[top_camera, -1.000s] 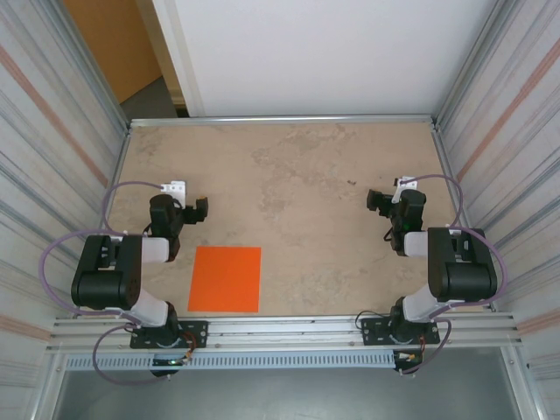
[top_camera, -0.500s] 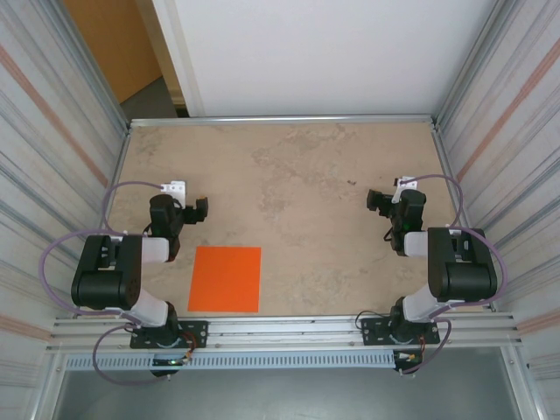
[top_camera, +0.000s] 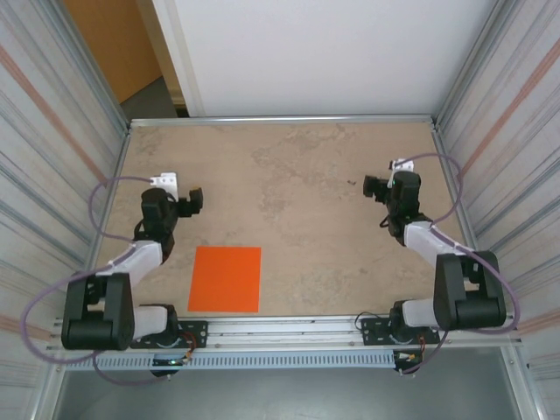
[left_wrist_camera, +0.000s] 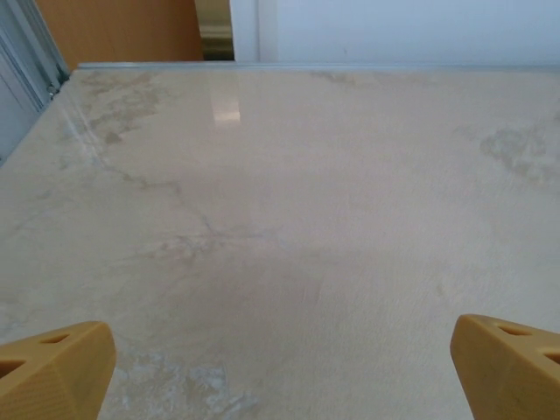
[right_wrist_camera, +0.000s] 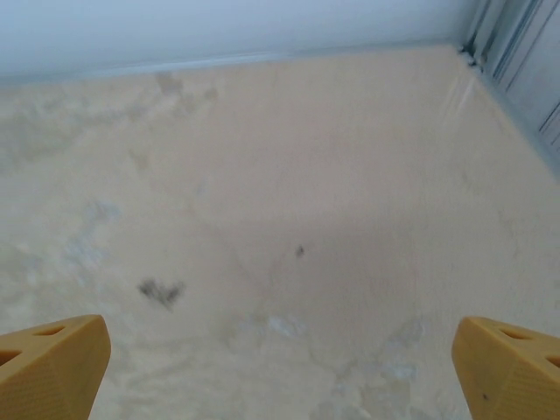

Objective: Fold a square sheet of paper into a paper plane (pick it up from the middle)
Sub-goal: Move the square sheet of paper to the center of the table.

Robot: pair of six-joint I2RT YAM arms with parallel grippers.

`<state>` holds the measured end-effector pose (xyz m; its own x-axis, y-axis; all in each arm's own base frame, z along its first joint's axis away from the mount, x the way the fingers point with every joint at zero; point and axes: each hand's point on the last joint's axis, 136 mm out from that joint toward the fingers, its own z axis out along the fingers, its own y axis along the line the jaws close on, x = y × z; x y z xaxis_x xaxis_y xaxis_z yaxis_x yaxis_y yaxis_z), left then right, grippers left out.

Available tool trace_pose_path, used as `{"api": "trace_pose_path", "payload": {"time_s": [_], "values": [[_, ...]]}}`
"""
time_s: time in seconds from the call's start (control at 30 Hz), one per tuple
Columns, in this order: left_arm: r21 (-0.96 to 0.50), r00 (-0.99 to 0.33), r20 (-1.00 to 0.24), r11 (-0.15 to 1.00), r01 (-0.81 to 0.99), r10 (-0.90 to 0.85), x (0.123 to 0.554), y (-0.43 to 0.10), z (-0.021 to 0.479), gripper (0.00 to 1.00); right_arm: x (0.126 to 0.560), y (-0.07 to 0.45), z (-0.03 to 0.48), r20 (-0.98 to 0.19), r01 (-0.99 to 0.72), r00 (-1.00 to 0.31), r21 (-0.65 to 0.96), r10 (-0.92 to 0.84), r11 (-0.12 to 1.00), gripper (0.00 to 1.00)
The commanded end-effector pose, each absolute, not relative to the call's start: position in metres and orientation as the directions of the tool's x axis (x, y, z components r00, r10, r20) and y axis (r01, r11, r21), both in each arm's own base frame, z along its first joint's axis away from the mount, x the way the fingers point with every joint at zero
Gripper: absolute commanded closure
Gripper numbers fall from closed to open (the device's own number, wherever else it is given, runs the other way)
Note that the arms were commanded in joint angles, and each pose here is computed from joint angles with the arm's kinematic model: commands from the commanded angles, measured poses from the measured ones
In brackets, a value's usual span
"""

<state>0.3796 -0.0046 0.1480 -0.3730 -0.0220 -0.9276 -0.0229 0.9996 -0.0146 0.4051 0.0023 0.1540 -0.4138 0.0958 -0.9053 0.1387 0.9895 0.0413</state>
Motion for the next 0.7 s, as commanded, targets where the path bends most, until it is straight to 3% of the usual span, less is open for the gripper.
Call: {"api": "trace_pose_path", "payload": {"time_s": [0.0, 0.27, 0.5, 0.67], "values": [[-0.151, -0.47, -0.866, 0.986, -0.076, -0.169, 0.365, -0.011, 0.154, 0.01, 0.389, 0.012, 0.164, -0.827, 0.191, -0.529, 0.104, 0.192, 0.976, 0.01], [-0.396, -0.597, -0.727, 0.917, -0.038, -0.339, 0.342, -0.047, 0.185, 0.01, 0.365, 0.13, 0.171, -0.634, -0.03, -0.764, 0.222, 0.121, 0.975, 0.01], [-0.4, -0.63, -0.709, 0.916, -0.011, -0.317, 0.343, -0.053, 0.19, 0.01, 0.328, 0.235, 0.127, -0.499, -0.251, -0.849, 0.087, -0.176, 0.964, 0.01], [-0.393, -0.628, -0.692, 0.916, -0.085, -0.355, 0.341, -0.039, 0.181, 0.01, 0.294, 0.309, 0.091, -0.419, -0.46, -0.802, -0.022, -0.426, 0.888, 0.01]]}}
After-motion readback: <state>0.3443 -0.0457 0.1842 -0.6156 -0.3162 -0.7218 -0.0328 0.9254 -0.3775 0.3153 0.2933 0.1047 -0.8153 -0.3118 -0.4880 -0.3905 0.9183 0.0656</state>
